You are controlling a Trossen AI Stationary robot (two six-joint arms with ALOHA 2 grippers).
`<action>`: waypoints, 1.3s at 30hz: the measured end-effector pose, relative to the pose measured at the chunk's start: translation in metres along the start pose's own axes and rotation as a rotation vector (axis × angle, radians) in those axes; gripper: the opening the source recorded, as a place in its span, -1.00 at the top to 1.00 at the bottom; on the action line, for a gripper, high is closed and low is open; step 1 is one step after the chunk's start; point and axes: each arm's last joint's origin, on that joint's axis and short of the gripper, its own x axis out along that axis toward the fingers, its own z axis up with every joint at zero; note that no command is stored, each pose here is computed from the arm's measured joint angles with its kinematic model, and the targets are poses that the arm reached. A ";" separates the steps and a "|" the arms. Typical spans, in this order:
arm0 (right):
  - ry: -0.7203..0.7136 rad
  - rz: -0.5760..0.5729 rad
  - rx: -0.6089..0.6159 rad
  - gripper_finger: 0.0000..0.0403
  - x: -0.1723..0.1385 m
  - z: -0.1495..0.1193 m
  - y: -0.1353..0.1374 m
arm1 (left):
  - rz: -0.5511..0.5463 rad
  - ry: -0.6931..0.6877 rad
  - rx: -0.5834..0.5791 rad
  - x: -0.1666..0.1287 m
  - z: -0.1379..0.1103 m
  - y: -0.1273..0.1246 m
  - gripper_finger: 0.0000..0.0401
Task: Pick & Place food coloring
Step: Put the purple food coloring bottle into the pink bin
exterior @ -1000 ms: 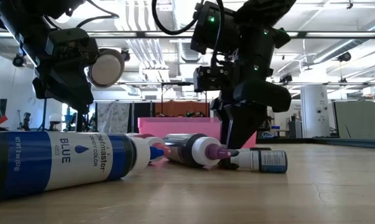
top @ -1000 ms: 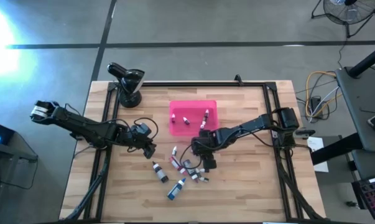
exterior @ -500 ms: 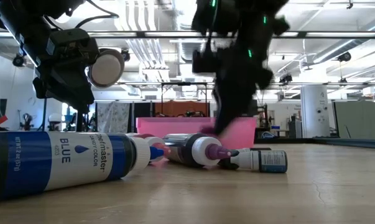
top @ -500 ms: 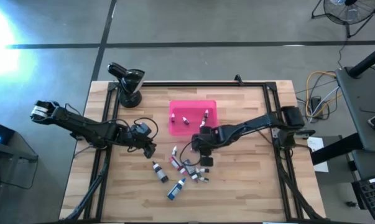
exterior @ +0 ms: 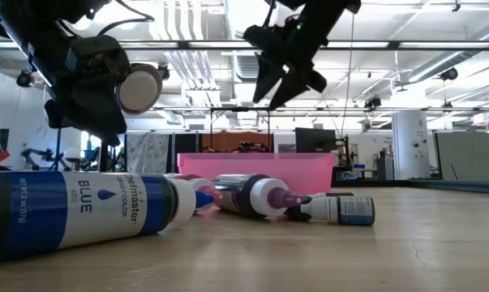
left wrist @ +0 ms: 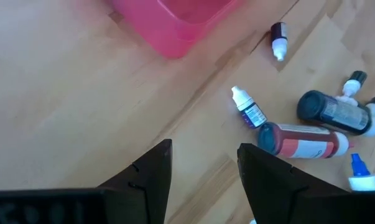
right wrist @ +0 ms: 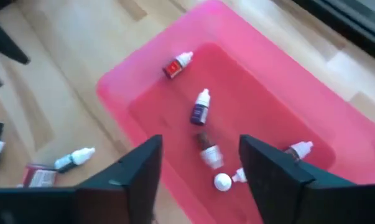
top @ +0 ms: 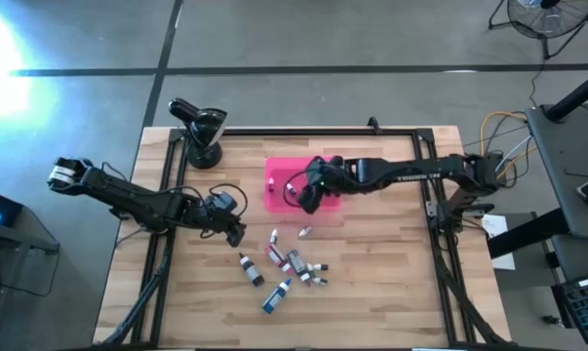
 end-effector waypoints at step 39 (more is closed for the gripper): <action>0.287 -0.351 0.263 -0.16 -0.100 -0.168 -0.036 | 0.188 0.027 -0.260 0.074 0.042 -0.074 0.32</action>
